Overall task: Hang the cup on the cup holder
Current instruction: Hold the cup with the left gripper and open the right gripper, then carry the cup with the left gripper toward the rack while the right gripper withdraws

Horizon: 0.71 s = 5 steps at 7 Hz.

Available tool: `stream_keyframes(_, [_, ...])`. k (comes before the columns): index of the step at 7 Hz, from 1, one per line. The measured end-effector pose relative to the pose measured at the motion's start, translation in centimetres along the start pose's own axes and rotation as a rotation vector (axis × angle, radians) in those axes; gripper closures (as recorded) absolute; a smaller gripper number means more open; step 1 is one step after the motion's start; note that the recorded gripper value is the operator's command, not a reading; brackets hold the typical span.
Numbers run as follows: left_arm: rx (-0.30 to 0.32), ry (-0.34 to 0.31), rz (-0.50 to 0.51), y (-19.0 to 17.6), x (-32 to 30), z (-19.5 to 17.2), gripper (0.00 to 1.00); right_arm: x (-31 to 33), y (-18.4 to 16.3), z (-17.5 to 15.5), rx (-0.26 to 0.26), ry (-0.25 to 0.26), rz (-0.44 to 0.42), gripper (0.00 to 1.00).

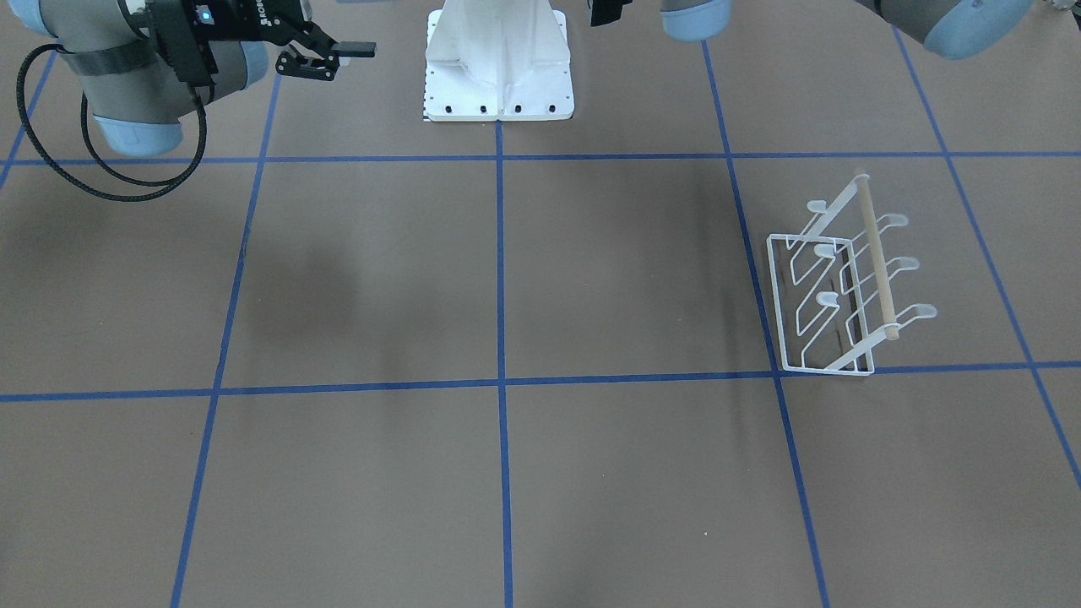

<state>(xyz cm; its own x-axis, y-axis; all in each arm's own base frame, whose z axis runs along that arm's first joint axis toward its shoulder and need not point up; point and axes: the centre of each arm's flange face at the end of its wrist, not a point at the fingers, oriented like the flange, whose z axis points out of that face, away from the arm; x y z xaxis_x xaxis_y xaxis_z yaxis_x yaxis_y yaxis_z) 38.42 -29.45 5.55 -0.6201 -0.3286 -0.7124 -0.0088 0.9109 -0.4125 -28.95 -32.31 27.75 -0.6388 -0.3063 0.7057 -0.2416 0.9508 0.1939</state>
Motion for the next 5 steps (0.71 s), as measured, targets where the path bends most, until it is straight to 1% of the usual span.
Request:
stream_keyframes(1, [-0.001, 0.001, 0.004, 0.0, 0.1, -0.1, 1.0, 0.6, 0.3, -1.4, 0.006, 0.014, -0.001, 0.0])
stream_keyframes(2, [0.002, 0.0, 0.01, -0.1, 0.1, -0.3, 1.0, 1.0, 0.0, -2.8, 0.021, 0.039, -0.006, 0.0])
stream_keyframes(3, [0.012, -0.002, 0.021, -0.5, 0.3, -0.4, 1.0, 1.5, -1.1, -4.5, 0.049, 0.079, -0.021, 0.0])
stream_keyframes(4, [0.033, -0.01, 0.037, -1.3, 0.4, -0.7, 1.0, 2.3, -2.9, -6.3, 0.083, 0.13, -0.043, 0.0])
stream_keyframes(5, [0.064, -0.027, 0.061, -2.6, 0.2, -1.3, 1.0, 3.3, -5.0, -8.6, 0.114, 0.196, -0.062, 0.0])
